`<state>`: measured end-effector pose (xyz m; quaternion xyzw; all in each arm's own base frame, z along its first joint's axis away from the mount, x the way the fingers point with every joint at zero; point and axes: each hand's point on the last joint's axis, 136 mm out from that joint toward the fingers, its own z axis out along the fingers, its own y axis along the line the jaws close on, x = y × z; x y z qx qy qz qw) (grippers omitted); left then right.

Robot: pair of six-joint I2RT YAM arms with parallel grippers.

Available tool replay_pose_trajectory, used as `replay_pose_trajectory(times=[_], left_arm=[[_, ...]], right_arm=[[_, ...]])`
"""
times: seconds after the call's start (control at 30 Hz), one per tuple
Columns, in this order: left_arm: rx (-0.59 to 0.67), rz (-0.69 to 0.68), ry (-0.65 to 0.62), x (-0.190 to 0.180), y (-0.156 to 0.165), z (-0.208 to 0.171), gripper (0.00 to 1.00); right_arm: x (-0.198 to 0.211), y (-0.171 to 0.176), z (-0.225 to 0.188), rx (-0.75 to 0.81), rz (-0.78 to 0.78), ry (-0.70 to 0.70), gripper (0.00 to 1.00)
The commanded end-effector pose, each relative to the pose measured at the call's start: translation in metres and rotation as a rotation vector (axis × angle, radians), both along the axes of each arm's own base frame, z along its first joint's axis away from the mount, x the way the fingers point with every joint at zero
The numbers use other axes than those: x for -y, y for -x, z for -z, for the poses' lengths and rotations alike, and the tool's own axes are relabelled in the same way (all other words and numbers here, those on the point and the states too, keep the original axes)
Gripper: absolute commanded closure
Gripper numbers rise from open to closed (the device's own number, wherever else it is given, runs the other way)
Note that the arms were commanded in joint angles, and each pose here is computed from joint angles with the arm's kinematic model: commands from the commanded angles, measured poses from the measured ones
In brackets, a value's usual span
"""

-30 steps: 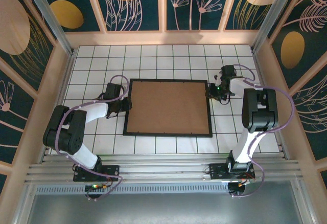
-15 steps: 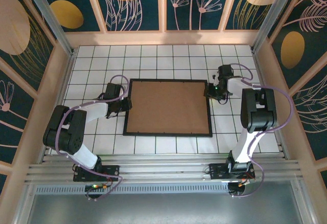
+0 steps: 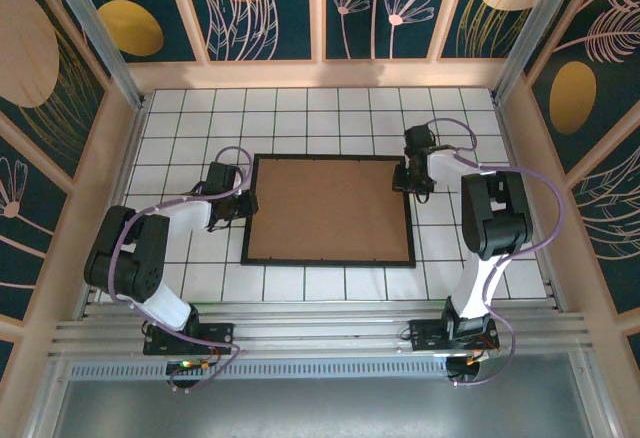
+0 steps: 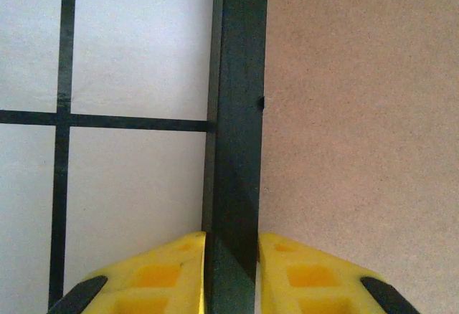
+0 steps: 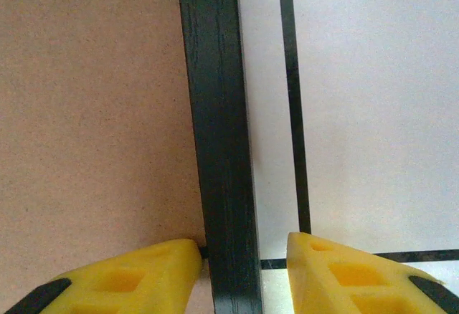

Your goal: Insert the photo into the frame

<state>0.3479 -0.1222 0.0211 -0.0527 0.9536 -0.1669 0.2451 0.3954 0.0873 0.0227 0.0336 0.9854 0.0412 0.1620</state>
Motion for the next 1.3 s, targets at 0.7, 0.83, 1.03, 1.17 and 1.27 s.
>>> replay_pose_trajectory(times=[0.7, 0.83, 1.03, 1.17, 1.27], left_arm=[[-0.045, 0.031, -0.010, 0.004, 0.011, 0.007, 0.77], [-0.041, 0.029, -0.011, 0.004, 0.009, 0.005, 0.77], [-0.040, 0.032, -0.006, 0.005, 0.007, 0.005, 0.77], [-0.037, 0.033, -0.007, 0.005, 0.007, 0.004, 0.77], [-0.039, 0.033, -0.006, 0.005, 0.007, 0.004, 0.77]], right_arm=[[0.029, 0.093, -0.032, -0.065, 0.137, -0.202, 0.56], [0.023, 0.112, -0.025, -0.095, 0.150, -0.242, 0.64], [0.016, 0.112, -0.015, -0.101, 0.141, -0.263, 0.69], [0.009, 0.106, -0.008, -0.113, 0.116, -0.269, 0.70], [0.005, 0.107, -0.004, -0.126, 0.102, -0.272, 0.70]])
